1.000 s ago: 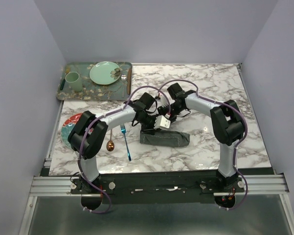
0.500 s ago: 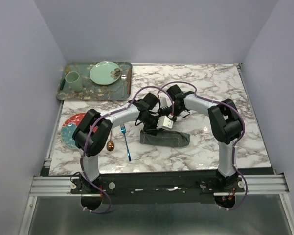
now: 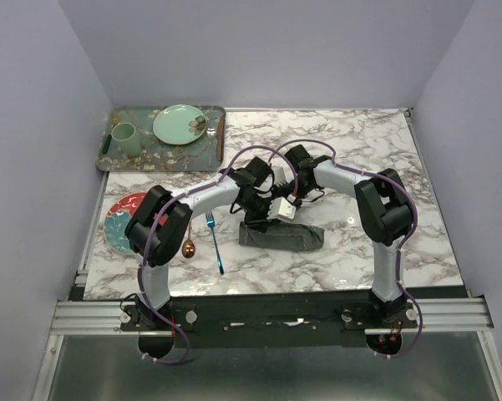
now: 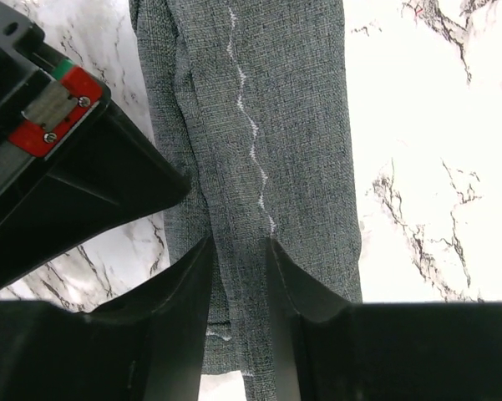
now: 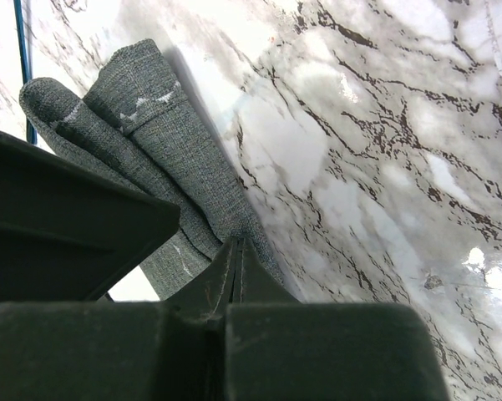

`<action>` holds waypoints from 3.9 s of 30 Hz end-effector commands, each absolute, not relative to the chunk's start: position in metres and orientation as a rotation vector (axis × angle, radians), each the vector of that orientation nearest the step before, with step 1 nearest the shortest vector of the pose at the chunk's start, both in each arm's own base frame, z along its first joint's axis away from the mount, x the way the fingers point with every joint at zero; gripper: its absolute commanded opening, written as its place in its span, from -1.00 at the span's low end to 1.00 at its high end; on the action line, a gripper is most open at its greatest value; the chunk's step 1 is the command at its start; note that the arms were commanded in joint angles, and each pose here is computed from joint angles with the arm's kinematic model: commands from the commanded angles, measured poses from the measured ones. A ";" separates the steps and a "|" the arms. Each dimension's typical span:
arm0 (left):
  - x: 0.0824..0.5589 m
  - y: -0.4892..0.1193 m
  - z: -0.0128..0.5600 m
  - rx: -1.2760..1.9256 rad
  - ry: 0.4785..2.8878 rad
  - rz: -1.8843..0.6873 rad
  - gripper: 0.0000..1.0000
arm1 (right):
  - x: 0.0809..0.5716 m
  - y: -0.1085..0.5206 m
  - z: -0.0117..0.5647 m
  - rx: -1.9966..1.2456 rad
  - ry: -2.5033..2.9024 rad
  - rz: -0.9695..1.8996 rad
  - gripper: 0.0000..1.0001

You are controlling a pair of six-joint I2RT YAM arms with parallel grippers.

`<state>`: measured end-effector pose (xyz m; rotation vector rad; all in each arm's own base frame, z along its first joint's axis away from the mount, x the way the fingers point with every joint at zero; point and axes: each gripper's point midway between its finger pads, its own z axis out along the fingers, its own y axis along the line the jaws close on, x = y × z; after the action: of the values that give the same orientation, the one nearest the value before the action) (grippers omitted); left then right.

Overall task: Fold the napkin into a case and place the utensils inside
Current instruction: Smooth out the smaller rectangle-folded napkin at the center of the board.

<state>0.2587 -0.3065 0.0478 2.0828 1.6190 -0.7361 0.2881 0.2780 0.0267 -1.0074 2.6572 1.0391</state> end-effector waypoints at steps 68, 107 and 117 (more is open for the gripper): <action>0.294 -0.329 0.043 1.952 1.712 -0.617 -1.00 | 0.308 0.262 0.037 -0.798 2.798 1.110 -0.50; 0.296 -0.332 0.019 2.008 1.764 -0.598 -1.00 | 0.311 0.221 0.053 -0.916 2.799 0.964 -0.07; 0.297 -0.334 0.018 2.005 1.769 -0.598 -1.00 | 0.290 0.218 0.048 -0.980 2.797 1.031 0.18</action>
<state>0.3009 -0.3365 0.0319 1.9671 1.7380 -0.6070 0.3058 0.2214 0.0434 -0.9234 2.8011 1.0071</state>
